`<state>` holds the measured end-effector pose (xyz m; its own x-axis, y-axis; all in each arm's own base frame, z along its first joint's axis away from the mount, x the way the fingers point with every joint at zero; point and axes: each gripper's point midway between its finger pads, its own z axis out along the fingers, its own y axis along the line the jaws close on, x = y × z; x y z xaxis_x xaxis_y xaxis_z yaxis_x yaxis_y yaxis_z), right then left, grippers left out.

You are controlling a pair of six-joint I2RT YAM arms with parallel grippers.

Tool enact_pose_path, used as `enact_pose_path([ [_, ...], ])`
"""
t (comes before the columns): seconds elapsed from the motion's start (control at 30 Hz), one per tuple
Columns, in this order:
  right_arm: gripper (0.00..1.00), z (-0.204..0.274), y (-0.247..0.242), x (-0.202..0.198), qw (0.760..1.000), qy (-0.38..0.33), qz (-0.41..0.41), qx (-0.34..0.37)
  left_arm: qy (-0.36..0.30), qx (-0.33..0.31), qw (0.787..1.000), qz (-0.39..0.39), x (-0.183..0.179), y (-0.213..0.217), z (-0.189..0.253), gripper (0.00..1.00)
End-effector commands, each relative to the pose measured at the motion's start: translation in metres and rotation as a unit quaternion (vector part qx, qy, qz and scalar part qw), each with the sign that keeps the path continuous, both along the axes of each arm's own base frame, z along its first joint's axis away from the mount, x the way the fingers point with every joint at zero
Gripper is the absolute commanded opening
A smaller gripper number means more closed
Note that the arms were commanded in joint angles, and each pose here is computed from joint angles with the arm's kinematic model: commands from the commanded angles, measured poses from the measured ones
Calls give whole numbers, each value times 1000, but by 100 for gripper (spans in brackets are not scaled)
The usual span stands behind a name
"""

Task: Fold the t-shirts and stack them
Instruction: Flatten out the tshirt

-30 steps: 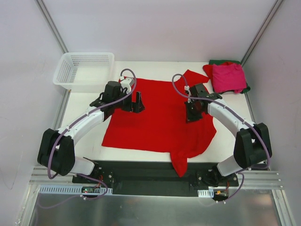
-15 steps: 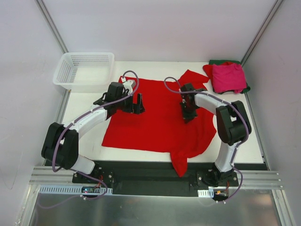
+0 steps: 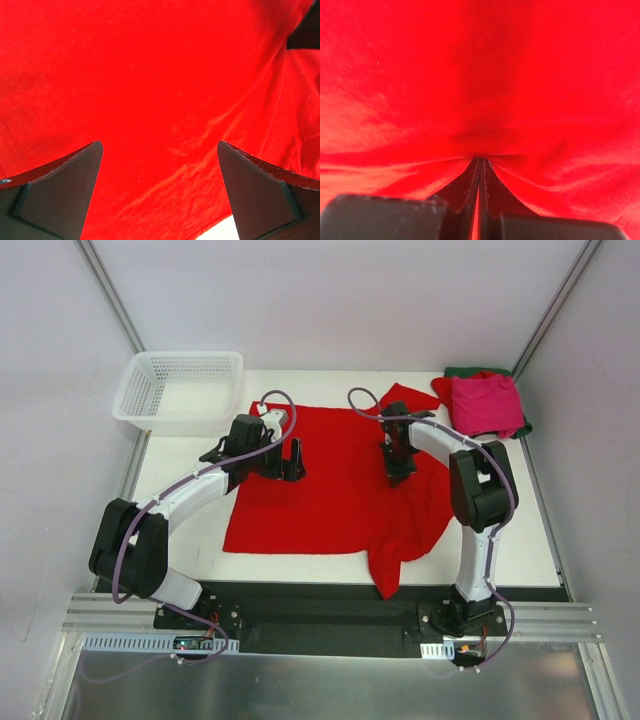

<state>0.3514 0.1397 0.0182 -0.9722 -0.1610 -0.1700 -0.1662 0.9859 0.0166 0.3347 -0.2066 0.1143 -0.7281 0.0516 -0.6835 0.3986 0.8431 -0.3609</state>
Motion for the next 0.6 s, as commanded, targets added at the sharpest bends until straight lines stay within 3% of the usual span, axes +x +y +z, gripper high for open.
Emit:
enact_pose_path([
  [0.0, 1, 1, -5, 22, 1000, -13, 4, -18, -28, 5, 1000, 5, 13, 0, 12, 99],
  [0.23, 1, 11, -7, 50, 999, -41, 2, -26, -26, 4, 1000, 7, 13, 1, 12, 99],
  [0.43, 1, 48, -1, 39, 997, -71, 10, 1, -36, -7, 999, 0, 10, -1, 23, 99],
  [0.47, 2, 69, 1, 37, 995, -97, 12, 10, -39, -10, 999, -2, 9, -2, 25, 99],
  [0.57, 17, 92, 5, 20, 991, -127, 26, 23, -44, -23, 999, -11, 7, -6, 35, 99],
])
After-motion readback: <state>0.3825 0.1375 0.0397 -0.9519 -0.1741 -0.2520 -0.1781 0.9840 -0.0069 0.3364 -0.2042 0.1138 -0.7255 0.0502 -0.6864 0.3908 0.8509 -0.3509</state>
